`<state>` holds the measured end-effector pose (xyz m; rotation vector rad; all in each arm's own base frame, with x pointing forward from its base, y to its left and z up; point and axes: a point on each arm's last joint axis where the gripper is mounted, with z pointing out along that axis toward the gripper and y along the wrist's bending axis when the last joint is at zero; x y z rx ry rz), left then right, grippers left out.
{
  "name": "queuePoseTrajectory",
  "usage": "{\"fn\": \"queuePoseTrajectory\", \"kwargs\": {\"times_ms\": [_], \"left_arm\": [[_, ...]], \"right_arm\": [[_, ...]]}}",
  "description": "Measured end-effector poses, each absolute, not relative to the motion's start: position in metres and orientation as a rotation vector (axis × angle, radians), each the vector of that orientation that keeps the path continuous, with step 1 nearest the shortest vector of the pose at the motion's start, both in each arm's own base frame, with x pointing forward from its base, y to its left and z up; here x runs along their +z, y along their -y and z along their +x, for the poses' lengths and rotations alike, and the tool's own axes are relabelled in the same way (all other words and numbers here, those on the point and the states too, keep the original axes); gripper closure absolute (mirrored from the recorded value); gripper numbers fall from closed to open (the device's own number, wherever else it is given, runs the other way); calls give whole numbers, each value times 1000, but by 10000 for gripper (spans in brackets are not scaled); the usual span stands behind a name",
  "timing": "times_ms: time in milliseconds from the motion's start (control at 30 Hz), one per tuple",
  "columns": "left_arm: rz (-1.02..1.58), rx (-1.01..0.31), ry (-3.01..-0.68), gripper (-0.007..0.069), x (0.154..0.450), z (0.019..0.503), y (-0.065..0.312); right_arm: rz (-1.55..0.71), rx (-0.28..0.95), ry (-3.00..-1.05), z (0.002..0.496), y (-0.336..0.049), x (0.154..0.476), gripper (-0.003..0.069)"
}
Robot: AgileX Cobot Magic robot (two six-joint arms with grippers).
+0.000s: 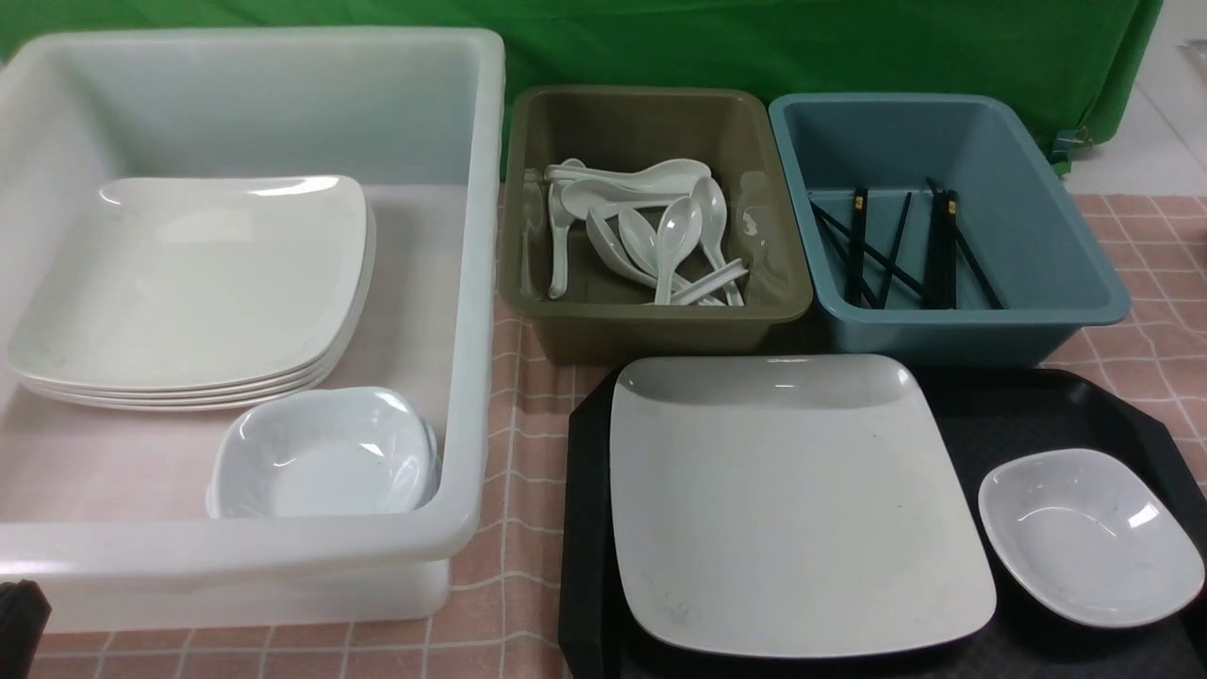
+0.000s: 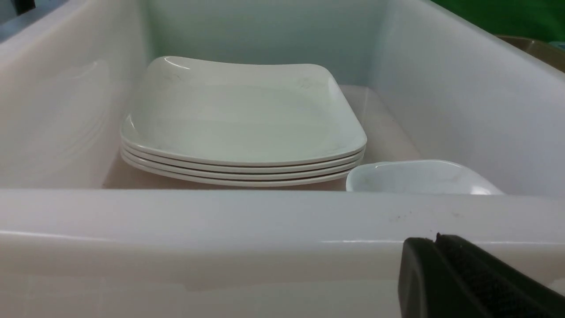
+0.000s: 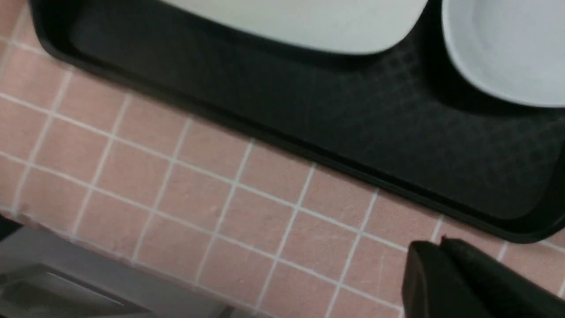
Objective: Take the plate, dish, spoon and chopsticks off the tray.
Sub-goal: Use the right arm to grab a small plate from the dinner plate
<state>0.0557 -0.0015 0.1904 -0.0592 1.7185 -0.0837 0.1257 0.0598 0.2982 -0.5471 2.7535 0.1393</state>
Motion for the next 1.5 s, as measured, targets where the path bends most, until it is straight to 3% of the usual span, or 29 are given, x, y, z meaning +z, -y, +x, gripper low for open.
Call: {"fn": "queuePoseTrajectory", "kwargs": {"times_ms": [33,200,300,367,633,800,1000,1067,1100,1200,1333,1500], "left_arm": [[-59,-84,-1719,620,190,56,1],[-58,-83,-1719,620,190,56,1],[-58,-83,-1719,620,190,56,1],[-57,-82,-1719,620,190,56,1],[-56,-81,-1719,620,190,56,1],[-56,-81,-1719,620,190,56,1],[-56,-81,-1719,620,190,56,1],[-56,-81,-1719,620,190,56,1],[-56,-81,-1719,620,190,56,1],[-56,-81,-1719,620,190,56,1],[-56,-81,-1719,620,190,56,1],[-56,-81,-1719,620,190,56,1]], "right_arm": [[-547,139,-2756,126,-60,296,540],[-620,29,-2787,160,-70,259,295],[-700,-94,-2760,183,-73,242,213],[-792,-196,-2750,200,-75,225,189],[-1054,-399,-2681,235,-80,180,182],[-1169,-495,-2688,242,-79,159,214],[-1215,-492,-2688,247,-82,145,327],[-1223,-500,-2683,248,-81,145,398],[-1239,-518,-2669,248,-81,147,453],[-1232,-534,-2657,247,-79,153,479],[-1140,-528,-2629,241,-76,180,577],[-934,-461,-2615,226,-70,234,576]]}}
